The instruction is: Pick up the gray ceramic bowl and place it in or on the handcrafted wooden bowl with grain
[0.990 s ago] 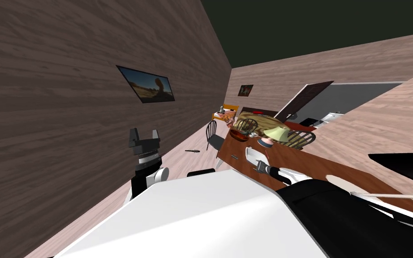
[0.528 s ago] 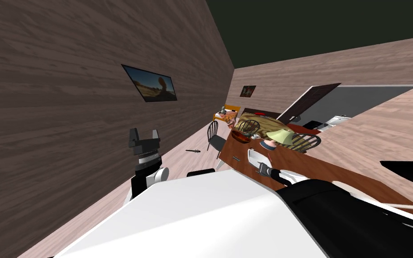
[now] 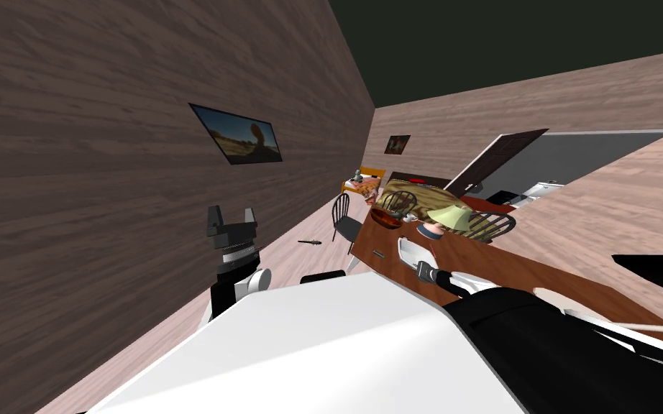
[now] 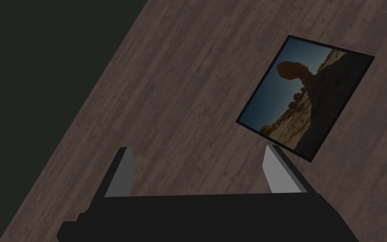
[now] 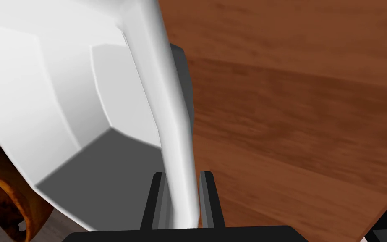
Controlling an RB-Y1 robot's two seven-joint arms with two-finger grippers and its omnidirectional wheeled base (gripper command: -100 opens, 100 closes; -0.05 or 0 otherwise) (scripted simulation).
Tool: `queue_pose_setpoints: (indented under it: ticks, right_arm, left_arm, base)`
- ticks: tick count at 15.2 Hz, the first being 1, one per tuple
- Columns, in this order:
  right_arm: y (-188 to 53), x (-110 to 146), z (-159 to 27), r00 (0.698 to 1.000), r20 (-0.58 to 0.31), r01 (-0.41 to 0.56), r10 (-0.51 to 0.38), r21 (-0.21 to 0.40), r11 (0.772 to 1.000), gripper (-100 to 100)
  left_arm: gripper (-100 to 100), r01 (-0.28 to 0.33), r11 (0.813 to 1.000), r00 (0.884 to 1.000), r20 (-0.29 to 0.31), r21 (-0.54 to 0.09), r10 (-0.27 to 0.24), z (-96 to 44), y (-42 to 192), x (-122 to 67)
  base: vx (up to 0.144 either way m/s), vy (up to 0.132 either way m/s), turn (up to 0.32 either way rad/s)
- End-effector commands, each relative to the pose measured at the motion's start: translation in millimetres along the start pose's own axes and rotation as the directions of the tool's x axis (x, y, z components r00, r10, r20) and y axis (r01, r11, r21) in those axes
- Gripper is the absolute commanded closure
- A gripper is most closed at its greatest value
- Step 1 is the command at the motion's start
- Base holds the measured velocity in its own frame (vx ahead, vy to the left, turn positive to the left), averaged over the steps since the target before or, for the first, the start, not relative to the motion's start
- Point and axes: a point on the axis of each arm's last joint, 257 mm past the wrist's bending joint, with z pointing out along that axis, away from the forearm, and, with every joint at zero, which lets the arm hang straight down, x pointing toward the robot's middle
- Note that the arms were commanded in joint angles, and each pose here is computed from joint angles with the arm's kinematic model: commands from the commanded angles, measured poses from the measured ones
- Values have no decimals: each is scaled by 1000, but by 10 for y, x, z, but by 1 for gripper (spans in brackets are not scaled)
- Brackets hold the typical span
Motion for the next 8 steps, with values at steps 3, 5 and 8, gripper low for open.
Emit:
queue_pose_setpoints:
  ticks: [3,5,8]
  right_arm:
    - [47,111,-64,1000,-18,-16,16,-14,1000,100]
    - [70,190,-112,999,-32,-28,27,-23,999,100]
    - [82,325,-203,998,-54,-47,45,-35,998,100]
  left_arm:
    - [0,0,1000,1000,0,0,0,0,0,0]
    - [0,0,1000,1000,0,0,0,0,0,0]
    - [0,0,1000,1000,0,0,0,-1,0,0]
  base:
    - [77,85,30]
    - [154,137,47]
    - [179,151,62]
